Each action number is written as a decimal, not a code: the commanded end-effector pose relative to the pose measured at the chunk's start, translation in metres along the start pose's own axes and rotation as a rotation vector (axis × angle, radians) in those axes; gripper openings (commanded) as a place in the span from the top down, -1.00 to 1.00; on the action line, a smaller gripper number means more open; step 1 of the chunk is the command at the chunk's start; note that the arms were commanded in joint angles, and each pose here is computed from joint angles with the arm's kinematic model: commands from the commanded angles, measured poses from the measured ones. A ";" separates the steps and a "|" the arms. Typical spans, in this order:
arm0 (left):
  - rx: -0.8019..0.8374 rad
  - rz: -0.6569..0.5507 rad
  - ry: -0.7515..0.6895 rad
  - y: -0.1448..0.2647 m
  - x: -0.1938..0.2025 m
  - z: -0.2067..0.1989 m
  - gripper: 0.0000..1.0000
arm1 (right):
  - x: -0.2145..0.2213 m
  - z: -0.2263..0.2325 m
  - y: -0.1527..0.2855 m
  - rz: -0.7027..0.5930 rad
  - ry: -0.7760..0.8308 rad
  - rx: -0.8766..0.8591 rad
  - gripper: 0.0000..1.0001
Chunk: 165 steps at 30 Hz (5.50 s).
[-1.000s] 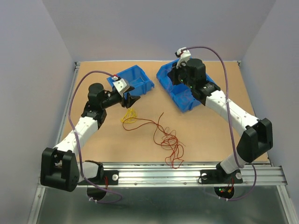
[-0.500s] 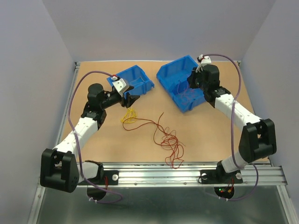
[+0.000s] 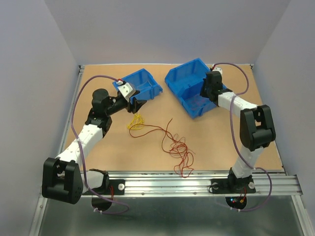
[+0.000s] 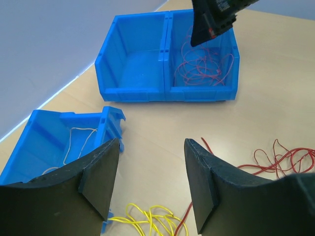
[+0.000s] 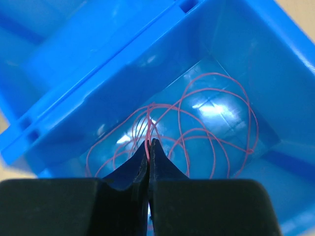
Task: Untangle the cables
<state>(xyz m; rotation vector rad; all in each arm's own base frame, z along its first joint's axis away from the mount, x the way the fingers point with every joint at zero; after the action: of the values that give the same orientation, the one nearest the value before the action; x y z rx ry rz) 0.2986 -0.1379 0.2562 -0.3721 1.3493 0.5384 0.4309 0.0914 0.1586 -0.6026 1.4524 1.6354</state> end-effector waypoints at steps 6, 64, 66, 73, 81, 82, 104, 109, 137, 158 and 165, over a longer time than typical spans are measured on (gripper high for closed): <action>-0.053 -0.056 -0.055 0.004 -0.016 0.005 -0.35 | -0.042 0.012 -0.001 -0.038 -0.074 0.063 0.19; -0.391 0.731 0.027 -0.041 0.108 -0.016 -0.98 | -0.016 0.003 0.161 -0.192 -0.231 -0.294 -0.84; -0.398 0.746 0.022 -0.040 0.111 -0.016 -0.97 | -0.016 0.003 0.160 -0.189 -0.232 -0.294 -0.84; -0.423 0.806 0.007 -0.036 0.123 -0.015 -0.94 | -0.014 0.004 0.159 -0.180 -0.231 -0.298 -0.84; -0.416 0.913 -0.015 -0.035 0.148 -0.015 -0.52 | -0.014 0.004 0.158 -0.180 -0.233 -0.300 -0.84; -0.406 0.921 -0.020 -0.036 0.150 -0.015 -0.30 | -0.014 0.004 0.158 -0.181 -0.233 -0.302 -0.84; -0.311 0.273 -0.204 -0.008 0.022 -0.036 1.00 | -0.011 0.006 0.156 -0.173 -0.227 -0.317 -0.82; -0.307 0.191 -0.213 -0.008 -0.009 -0.033 1.00 | -0.011 0.006 0.155 -0.177 -0.228 -0.320 -0.82; -0.053 0.207 -0.201 -0.266 -0.024 0.055 1.00 | -0.014 0.005 0.159 -0.215 -0.210 -0.334 -0.82; 0.106 0.308 -0.278 -0.083 -0.017 -0.033 -0.70 | -0.012 0.008 0.161 -0.205 -0.204 -0.373 -0.82; 0.387 0.333 -0.373 -0.031 0.047 -0.097 -0.98 | -0.010 0.009 0.158 -0.196 -0.186 -0.375 -0.82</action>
<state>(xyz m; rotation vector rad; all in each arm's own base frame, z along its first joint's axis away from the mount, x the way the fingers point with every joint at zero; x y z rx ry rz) 0.2758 -0.2128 0.2259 0.1144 1.1433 0.6995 0.3058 0.0989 0.2486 -0.6850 0.9677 1.7767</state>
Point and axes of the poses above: each gripper's point midway between its finger pads, its own y axis back along the fingers, its own z axis along the line the jaws close on, x = y × z, the point moved 7 cm from there along y, back along the fingers, and after that the axes turned 3 degrees about -y, right-handed, at the moved point
